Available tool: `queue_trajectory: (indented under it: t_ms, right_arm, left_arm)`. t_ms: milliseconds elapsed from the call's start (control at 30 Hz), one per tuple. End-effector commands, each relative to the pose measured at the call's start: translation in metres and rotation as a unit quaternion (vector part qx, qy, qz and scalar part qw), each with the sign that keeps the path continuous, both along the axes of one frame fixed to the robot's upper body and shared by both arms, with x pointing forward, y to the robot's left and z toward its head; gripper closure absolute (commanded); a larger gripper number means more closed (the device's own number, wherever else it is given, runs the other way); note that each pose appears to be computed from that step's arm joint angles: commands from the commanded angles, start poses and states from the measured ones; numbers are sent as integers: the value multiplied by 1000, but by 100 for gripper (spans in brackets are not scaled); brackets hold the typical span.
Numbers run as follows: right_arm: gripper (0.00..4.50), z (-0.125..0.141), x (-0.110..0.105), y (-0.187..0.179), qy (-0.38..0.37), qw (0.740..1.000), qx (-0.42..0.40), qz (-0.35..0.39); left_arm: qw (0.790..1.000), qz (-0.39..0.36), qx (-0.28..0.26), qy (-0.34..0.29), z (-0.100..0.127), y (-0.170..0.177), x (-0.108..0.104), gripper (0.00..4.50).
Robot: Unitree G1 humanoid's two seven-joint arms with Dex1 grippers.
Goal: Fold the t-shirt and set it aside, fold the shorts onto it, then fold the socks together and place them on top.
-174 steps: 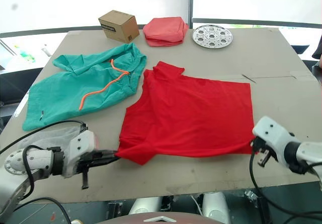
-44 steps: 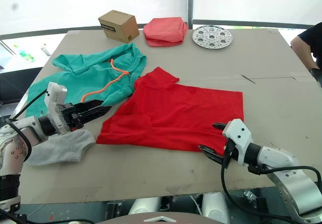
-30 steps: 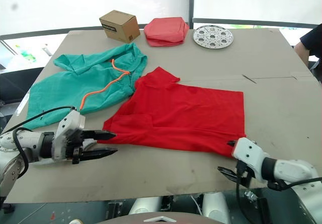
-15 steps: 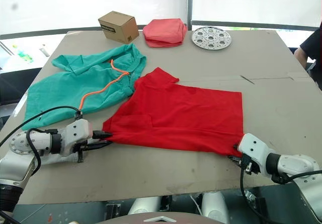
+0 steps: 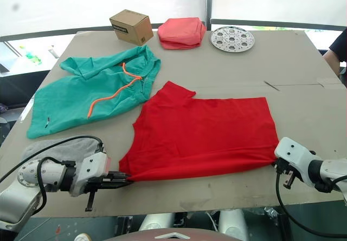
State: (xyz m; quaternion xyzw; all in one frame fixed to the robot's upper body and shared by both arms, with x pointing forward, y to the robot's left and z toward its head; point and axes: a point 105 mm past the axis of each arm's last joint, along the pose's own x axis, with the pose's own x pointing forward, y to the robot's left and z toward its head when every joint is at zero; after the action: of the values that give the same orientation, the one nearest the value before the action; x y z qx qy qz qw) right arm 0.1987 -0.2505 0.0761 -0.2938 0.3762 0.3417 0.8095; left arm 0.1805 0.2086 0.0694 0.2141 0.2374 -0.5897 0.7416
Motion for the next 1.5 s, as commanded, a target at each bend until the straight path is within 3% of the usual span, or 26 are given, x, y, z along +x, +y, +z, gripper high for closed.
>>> queue_trajectory:
  t_ms: [33,100,133,233,333,400,433,467,500,600,733,833,900,967,1033,1133,1233,1367,1500]
  right_arm:
    - [446,1,-13,-1,22,1000,7,-3]
    - [446,4,-11,-4,12,1000,11,-18]
    - [450,6,-9,-5,2,1000,12,-22]
    - [346,11,-10,-4,-7,1000,22,-11]
    - [203,27,-8,-2,-36,998,48,-20]
    - [111,38,-10,0,-45,995,87,-26]
    - [89,43,-13,2,-44,993,108,-29]
    - [19,48,-14,3,-49,991,123,-29]
    - [3,56,-11,5,-64,987,146,-33]
    - [3,84,7,16,-130,966,217,-47]
    - [3,104,45,32,-211,944,241,-83]
    - [3,114,66,44,-257,932,237,-94]
    - [3,123,82,63,-289,922,246,-83]
    - [3,132,87,84,-293,910,288,-56]
    - [3,138,75,109,-268,902,337,16]
    - [3,137,64,116,-253,901,347,60]
    - [3,133,66,111,-255,906,331,66]
    - [3,109,93,81,-247,927,280,-20]
    - [3,96,110,65,-252,931,256,-72]
  left_arm:
    - [1000,12,1,5,5,5,-8,450]
    - [999,37,-14,11,9,8,-7,450]
    - [998,47,-26,15,13,8,-6,413]
    - [992,82,-78,49,29,7,-3,296]
    - [977,129,-137,105,52,15,7,153]
    - [963,143,-179,143,71,21,14,145]
    - [956,147,-200,159,81,22,18,145]
    - [952,146,-213,163,89,21,23,145]
    - [951,150,-223,153,97,19,33,145]
    - [941,200,-249,113,109,11,74,145]
    - [927,287,-233,63,101,-9,137,145]
    - [924,310,-218,47,96,-23,160,145]
    - [910,357,-207,28,90,-26,189,145]
    - [905,383,-188,0,86,-30,210,145]
    - [896,405,-182,-24,86,-32,229,145]
    - [896,407,-174,-37,83,-40,243,145]
    - [902,399,-156,-42,73,-47,253,145]
    - [912,387,-131,-40,50,-66,263,145]
    - [925,366,-100,-37,29,-85,262,145]
